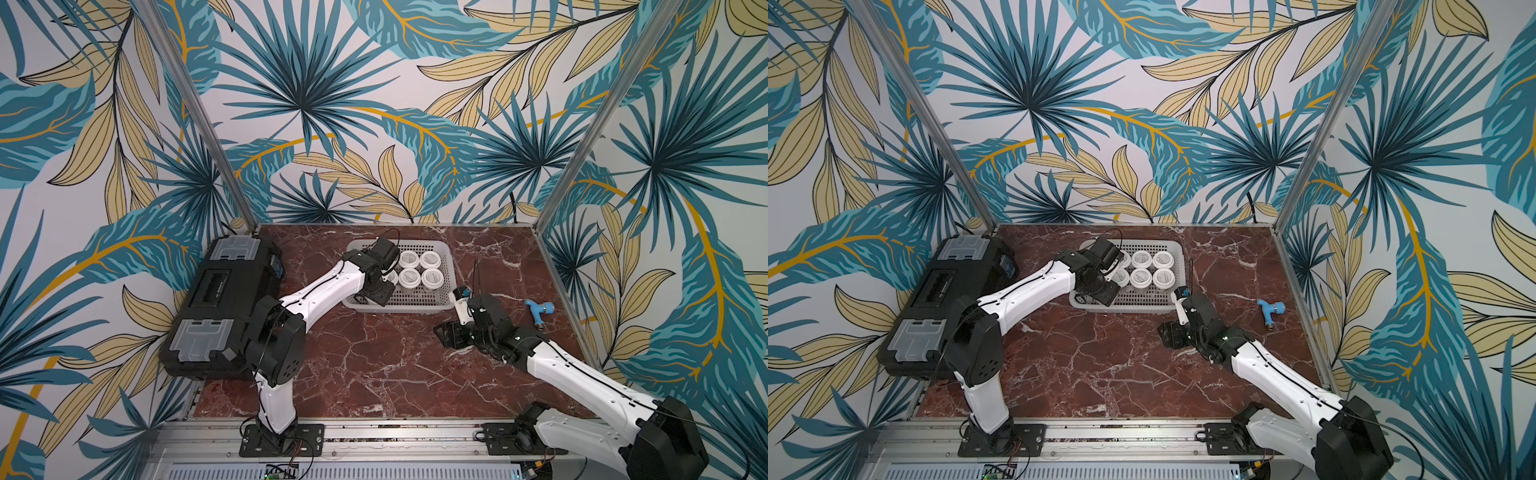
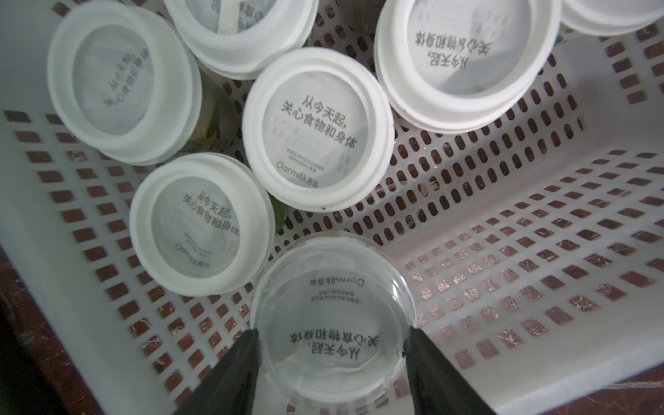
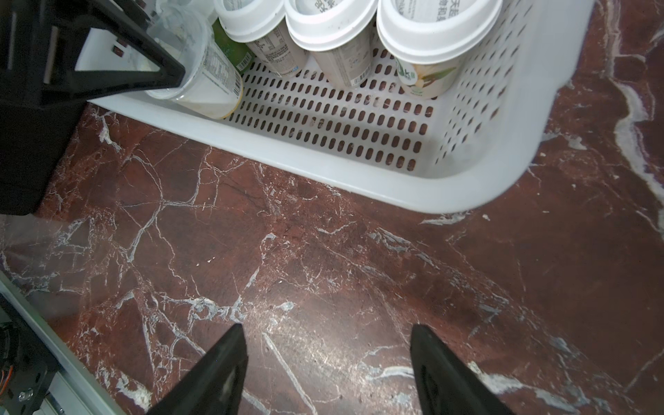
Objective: Put the yogurt in the basket
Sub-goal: Place the yogurt in the basket.
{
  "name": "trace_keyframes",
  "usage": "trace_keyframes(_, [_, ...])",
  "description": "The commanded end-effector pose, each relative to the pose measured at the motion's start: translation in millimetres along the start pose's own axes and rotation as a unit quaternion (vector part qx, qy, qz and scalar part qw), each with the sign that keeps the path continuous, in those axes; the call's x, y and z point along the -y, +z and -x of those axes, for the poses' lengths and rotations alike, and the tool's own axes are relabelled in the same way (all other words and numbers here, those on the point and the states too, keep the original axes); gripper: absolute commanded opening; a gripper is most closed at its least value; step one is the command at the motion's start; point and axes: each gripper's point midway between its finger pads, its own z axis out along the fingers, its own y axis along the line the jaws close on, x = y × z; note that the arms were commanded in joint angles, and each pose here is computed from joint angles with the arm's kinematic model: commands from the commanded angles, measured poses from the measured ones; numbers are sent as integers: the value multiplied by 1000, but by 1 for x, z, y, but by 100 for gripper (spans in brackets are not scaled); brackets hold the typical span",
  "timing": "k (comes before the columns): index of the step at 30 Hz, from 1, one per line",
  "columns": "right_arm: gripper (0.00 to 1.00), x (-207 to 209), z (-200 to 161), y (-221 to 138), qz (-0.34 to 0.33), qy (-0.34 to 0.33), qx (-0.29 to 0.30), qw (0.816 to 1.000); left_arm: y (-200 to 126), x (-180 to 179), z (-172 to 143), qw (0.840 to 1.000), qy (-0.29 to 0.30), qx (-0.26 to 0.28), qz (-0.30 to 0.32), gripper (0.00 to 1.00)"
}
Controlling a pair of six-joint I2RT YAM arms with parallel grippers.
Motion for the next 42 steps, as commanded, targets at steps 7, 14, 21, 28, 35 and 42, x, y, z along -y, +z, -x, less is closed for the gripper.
trace_keyframes(7, [76, -3, 1, -1, 5, -8, -3, 1000, 9, 5, -5, 1000, -7, -4, -18, 68])
trace_keyframes(14, [76, -3, 1, -1, 5, -8, -3, 1000, 15, 5, -8, 1000, -6, -11, -17, 69])
trace_keyframes(21, [76, -3, 1, -1, 5, -8, -3, 1000, 19, 4, -14, 1000, -7, -19, -14, 69])
trace_keyframes(28, [76, -4, 1, -1, 6, -8, -3, 1000, 21, 3, -16, 1000, -9, -19, -15, 70])
trace_keyframes(35, [76, -4, 1, -1, 6, -8, -4, 1000, 14, 6, -12, 1000, -13, -7, -25, 70])
trace_keyframes(42, [76, -4, 1, 0, 5, -8, -7, 1000, -20, 15, 10, 996, -12, 58, -62, 72])
